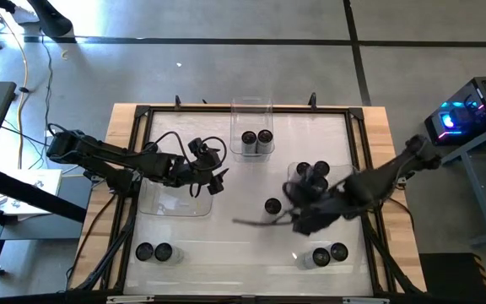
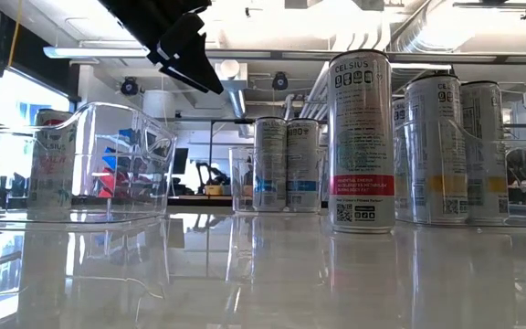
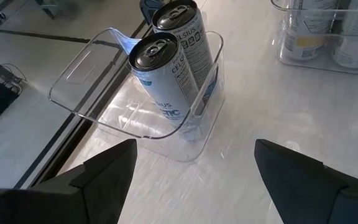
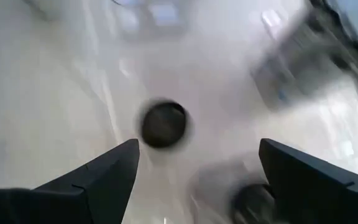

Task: Sort soda cans
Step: Put the middle right white-pink soda can into the bottom left transparent bin

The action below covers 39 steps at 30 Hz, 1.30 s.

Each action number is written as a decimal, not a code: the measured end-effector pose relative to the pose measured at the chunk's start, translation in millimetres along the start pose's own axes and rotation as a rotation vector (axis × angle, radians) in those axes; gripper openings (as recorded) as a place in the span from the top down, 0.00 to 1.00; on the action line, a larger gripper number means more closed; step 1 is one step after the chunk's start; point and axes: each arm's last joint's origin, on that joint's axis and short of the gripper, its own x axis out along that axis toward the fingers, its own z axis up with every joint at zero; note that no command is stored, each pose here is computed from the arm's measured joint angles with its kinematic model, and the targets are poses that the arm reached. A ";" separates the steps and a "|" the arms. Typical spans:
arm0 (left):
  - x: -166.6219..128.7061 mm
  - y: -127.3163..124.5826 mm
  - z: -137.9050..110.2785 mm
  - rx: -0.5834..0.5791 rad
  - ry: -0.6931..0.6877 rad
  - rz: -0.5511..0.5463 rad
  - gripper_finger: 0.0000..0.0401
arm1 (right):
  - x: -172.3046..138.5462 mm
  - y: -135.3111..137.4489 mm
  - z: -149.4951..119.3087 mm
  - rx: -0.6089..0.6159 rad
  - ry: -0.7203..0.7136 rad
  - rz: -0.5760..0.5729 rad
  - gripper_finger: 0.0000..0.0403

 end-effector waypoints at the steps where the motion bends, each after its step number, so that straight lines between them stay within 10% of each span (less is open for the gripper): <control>1: 0.0 0.0 0.0 0.000 0.000 0.000 0.20 | 7.7 6.0 -2.4 -0.012 -0.031 0.020 0.19; 21: 4.1 -4.6 0.9 0.046 -0.093 -0.043 0.20 | 99.6 2.2 -32.0 -0.071 -0.229 0.077 0.19; 29: 11.6 -18.7 -13.1 0.049 -0.473 -0.454 0.20 | 92.6 -13.9 -52.2 0.043 -0.392 0.120 0.19; 39: 9.7 -18.1 -10.9 0.060 -0.542 -0.467 0.20 | 111.9 -7.0 -67.5 0.030 -0.292 0.210 0.19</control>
